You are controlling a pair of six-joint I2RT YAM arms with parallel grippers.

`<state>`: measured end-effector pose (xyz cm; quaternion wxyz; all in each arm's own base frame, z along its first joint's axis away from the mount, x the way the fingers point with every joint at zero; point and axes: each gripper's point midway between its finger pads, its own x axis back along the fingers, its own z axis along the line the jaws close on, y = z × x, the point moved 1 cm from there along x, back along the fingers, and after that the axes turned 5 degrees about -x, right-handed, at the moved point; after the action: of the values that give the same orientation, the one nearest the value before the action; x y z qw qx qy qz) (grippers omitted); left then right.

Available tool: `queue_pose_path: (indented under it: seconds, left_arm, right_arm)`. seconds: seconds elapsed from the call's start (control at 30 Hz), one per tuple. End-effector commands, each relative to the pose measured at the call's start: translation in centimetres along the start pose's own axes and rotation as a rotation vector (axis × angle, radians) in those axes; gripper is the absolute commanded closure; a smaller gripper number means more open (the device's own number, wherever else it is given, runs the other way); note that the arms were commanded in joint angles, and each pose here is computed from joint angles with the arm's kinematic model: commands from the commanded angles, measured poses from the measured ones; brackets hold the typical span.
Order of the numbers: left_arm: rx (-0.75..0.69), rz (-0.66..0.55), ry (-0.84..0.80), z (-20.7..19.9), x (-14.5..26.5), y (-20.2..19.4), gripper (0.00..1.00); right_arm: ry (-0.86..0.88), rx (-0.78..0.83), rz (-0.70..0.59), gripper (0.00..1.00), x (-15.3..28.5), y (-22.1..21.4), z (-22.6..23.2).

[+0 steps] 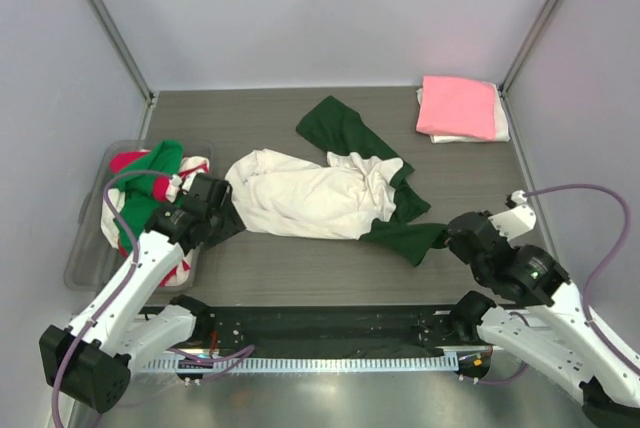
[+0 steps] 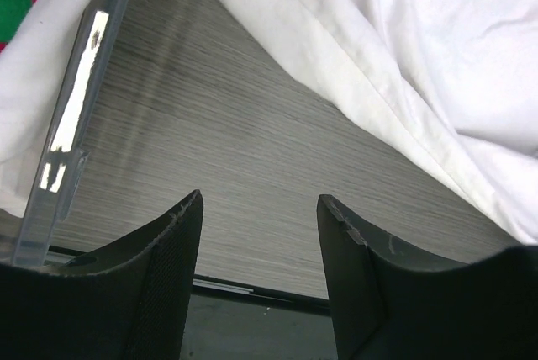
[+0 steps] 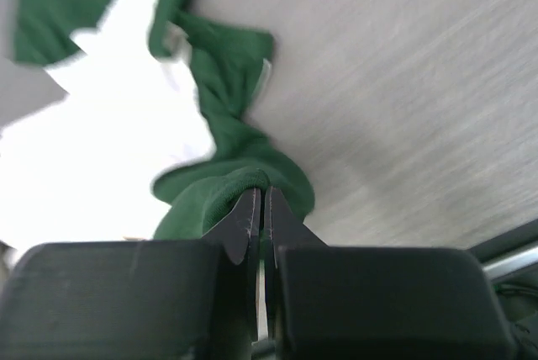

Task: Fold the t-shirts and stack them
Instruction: Flatten the tshirt out

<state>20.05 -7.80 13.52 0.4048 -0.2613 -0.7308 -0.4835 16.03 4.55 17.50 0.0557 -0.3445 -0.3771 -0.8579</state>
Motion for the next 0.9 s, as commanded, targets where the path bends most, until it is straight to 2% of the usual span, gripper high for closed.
queue_pose_path:
  seconds: [0.0, 0.13, 0.2, 0.5, 0.63, 0.87]
  left_arm:
    - [0.050, -0.049, -0.047, -1.3, 0.1, 1.4, 0.42]
    - [0.058, -0.053, -0.015, -0.8, -0.3, 1.3, 0.42]
    - [0.068, -0.035, -0.006, -0.6, -1.3, 0.6, 0.43]
    - [0.124, 0.056, -0.016, -1.1, -6.8, -3.1, 0.49]
    - [0.101, 0.027, -0.019, -1.7, -7.8, -2.6, 0.54]
    - [0.078, -0.022, -0.054, -3.1, -8.0, -1.0, 0.55]
  right_arm:
    - [0.036, -0.168, -0.247, 0.99, 3.3, 7.5, 1.7]
    - [-0.006, -0.172, -0.365, 0.99, 5.4, 10.7, -0.6]
    - [0.005, -0.174, -0.370, 0.99, 5.8, 11.0, -1.2]
    - [0.046, -0.101, -0.226, 0.99, 3.8, 7.0, -0.6]
    - [0.052, -0.076, -0.202, 0.99, 3.2, 6.2, -0.2]
    - [0.050, -0.048, -0.193, 0.99, 2.9, 5.8, 0.0]
